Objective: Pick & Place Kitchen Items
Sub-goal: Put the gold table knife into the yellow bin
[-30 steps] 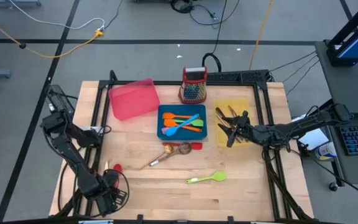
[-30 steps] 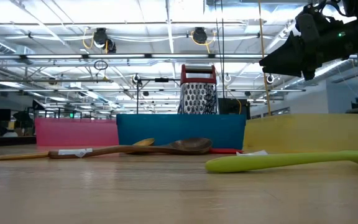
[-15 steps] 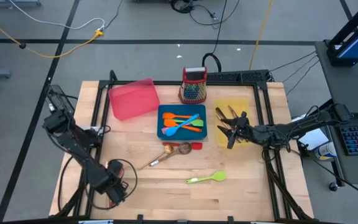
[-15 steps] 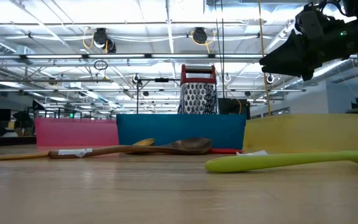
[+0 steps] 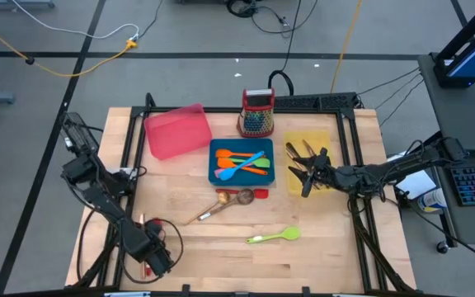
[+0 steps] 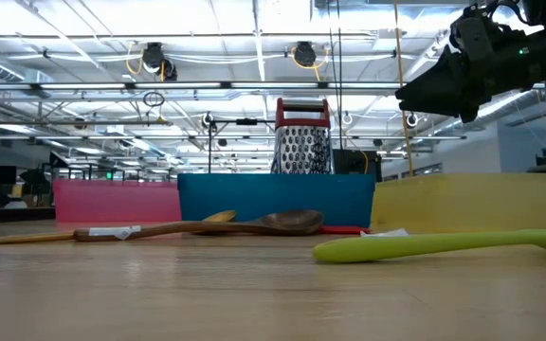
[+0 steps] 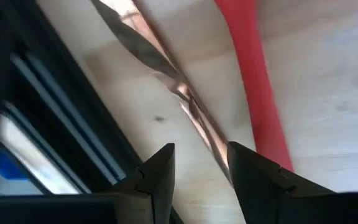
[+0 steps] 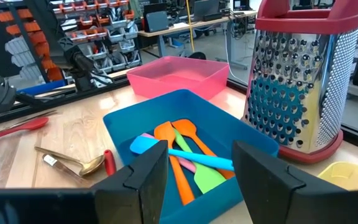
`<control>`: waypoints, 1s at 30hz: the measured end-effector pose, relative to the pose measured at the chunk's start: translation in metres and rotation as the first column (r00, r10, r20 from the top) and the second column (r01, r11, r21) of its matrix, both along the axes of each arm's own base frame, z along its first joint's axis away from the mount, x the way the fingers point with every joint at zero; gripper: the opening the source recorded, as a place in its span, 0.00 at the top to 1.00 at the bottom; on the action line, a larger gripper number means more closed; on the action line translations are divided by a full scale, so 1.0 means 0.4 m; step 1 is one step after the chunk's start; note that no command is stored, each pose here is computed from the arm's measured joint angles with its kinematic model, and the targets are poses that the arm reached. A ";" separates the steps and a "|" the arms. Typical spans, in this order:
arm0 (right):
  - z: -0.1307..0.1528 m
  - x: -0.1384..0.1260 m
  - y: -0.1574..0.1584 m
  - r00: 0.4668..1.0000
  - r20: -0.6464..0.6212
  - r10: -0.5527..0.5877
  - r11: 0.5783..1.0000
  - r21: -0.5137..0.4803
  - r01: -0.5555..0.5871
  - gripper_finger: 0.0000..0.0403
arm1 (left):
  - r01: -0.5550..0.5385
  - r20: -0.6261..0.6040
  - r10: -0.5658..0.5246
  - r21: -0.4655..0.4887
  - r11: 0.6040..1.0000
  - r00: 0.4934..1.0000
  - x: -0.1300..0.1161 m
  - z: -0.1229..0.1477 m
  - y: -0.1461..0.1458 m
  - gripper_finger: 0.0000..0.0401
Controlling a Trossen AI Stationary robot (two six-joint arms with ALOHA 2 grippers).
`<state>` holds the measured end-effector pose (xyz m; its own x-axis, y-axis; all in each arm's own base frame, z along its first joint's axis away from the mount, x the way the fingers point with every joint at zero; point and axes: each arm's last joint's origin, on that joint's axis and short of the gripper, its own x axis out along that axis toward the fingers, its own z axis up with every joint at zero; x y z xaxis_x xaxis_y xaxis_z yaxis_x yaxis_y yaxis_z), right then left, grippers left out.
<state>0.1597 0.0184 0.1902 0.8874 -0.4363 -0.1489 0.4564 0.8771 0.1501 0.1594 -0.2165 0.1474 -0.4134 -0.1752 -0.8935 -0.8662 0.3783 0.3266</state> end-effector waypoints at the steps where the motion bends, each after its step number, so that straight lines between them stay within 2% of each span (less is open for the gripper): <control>1: 0.000 0.000 0.000 1.000 0.000 0.000 1.000 -0.001 0.000 0.58 | -0.002 0.004 0.002 -0.006 1.000 1.000 0.002 -0.007 -0.005 0.62; 12: 0.000 0.000 0.000 1.000 0.000 0.001 1.000 -0.001 -0.001 0.58 | -0.002 0.026 0.002 -0.025 1.000 1.000 0.004 -0.038 -0.037 0.62; 19: 0.000 0.000 0.000 1.000 0.000 0.001 1.000 -0.001 -0.001 0.58 | 0.023 0.115 -0.023 -0.006 1.000 0.993 -0.003 -0.043 -0.053 0.62; 26: 0.000 0.001 0.002 1.000 -0.001 0.024 1.000 0.004 -0.024 0.58 | -0.019 0.153 0.015 0.021 1.000 0.988 -0.027 -0.044 -0.077 0.62; 30: 0.000 0.002 0.004 0.999 -0.001 0.053 0.999 0.012 -0.053 0.58 | -0.048 0.221 0.039 0.032 0.998 0.974 -0.036 -0.045 -0.094 0.62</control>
<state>0.1604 0.0198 0.1901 0.9090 -0.3869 -0.1551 0.4096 0.8981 0.1603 0.1449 -0.2541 0.1296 -0.1984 -0.1544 -0.9679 -0.9337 0.3300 0.1388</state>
